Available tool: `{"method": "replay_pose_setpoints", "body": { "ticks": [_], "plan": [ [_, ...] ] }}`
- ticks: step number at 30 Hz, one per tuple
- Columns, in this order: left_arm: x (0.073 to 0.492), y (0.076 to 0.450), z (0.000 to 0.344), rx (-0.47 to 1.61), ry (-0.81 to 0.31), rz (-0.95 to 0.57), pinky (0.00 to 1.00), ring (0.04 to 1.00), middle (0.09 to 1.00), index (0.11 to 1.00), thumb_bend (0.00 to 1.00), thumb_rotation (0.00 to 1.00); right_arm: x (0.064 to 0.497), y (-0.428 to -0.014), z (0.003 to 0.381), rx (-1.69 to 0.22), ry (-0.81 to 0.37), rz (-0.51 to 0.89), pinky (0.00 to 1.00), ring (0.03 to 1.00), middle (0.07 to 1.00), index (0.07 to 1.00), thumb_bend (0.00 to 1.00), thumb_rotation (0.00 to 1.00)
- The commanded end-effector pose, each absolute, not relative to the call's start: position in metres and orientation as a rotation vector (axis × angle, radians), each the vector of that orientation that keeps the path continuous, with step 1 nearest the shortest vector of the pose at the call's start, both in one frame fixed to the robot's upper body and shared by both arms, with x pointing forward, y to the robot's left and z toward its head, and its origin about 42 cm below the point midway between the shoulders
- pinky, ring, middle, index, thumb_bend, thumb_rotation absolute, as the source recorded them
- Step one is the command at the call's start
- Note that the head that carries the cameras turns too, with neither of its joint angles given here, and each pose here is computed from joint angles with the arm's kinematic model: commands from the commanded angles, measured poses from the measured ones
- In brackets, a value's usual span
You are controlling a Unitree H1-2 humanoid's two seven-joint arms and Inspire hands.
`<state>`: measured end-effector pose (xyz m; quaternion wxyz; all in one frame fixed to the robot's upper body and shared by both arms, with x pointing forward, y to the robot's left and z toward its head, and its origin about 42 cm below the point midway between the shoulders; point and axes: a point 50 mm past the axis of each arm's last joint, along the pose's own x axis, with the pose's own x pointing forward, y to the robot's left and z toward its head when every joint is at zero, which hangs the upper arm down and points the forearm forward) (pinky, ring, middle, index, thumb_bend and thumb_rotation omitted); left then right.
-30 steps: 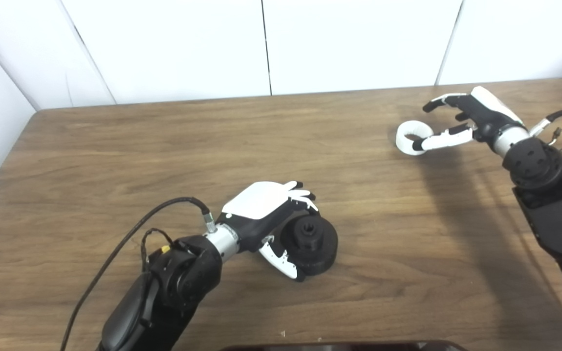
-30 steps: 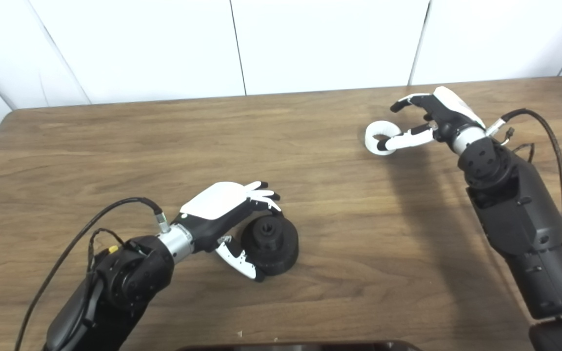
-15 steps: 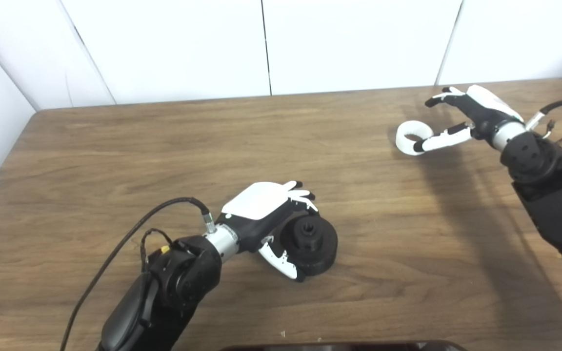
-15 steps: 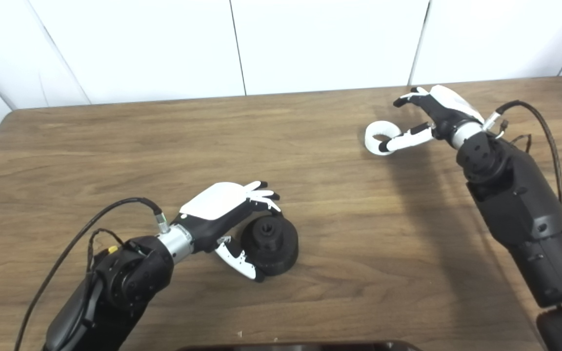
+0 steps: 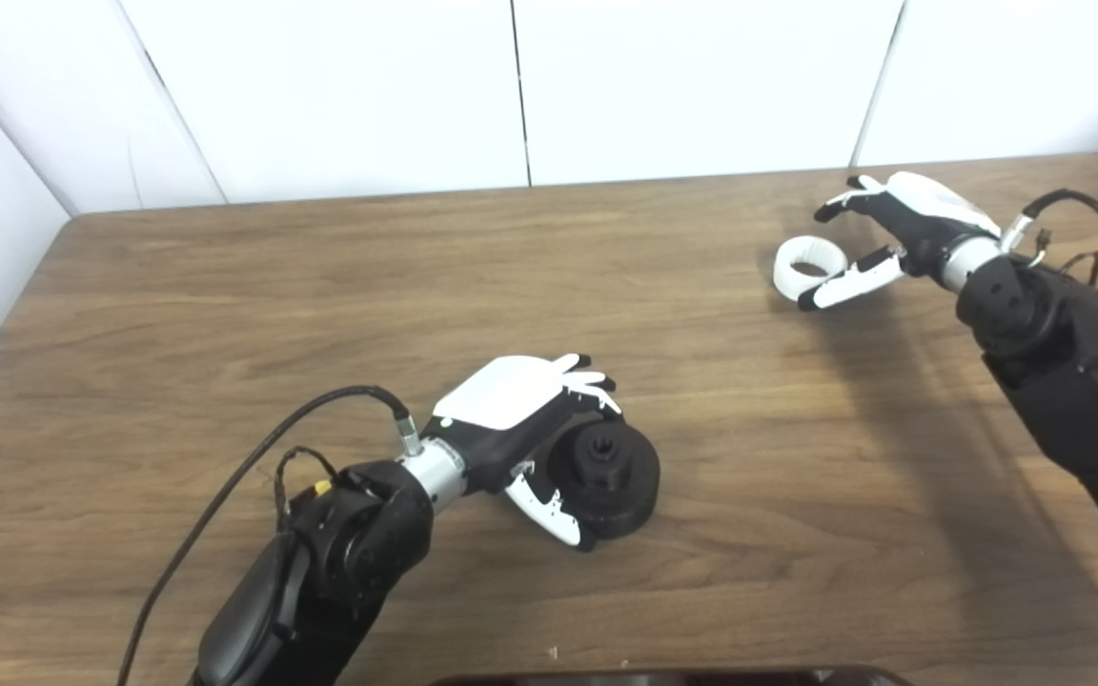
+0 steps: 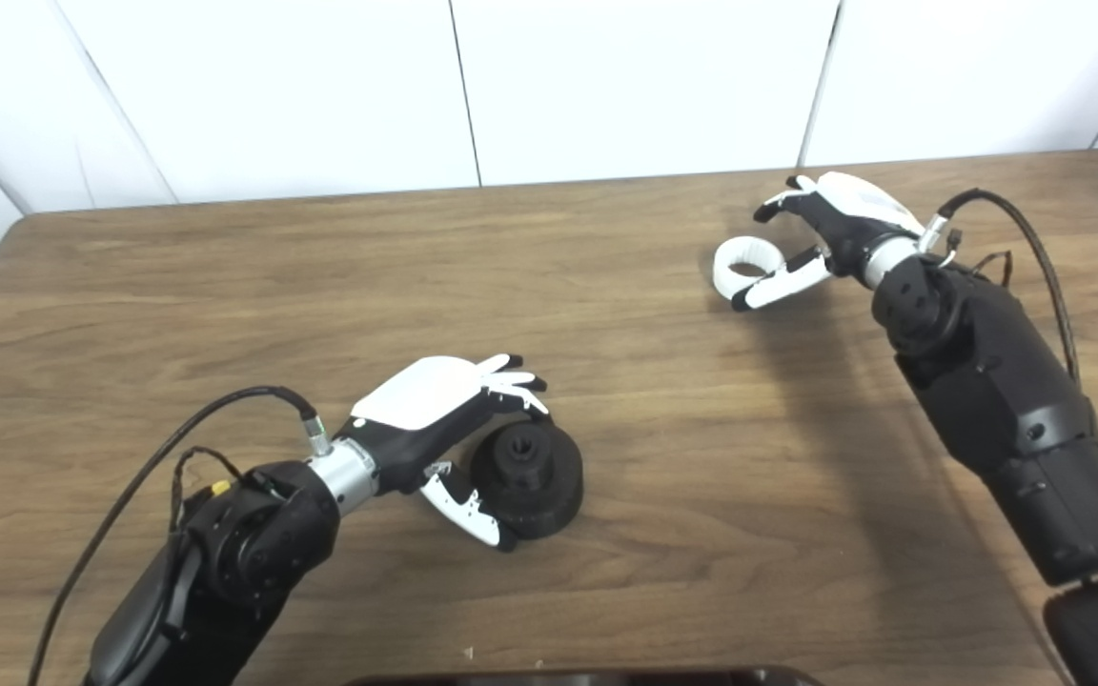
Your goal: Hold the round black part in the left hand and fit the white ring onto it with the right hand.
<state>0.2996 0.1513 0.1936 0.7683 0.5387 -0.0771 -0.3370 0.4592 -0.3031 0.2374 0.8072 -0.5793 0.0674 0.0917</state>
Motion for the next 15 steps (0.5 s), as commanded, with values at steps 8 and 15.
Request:
{"method": "replay_pose_setpoints", "body": {
  "ticks": [8,15],
  "plan": [
    [0.3032,0.1537,0.2000,1.195,-0.184,-0.705,0.85,0.999,0.922,0.696,0.90,0.23,0.4723,-0.2963,0.2684,-1.279,0.033,0.188,1.00,1.000,0.995,0.801,0.91,0.35],
    [0.3025,0.1532,0.2005,1.192,-0.184,-0.705,0.84,0.998,0.923,0.696,0.90,0.22,0.4737,-0.2938,0.2660,-1.286,0.030,0.185,1.00,1.000,0.980,0.779,0.90,0.36]
  ]
}}
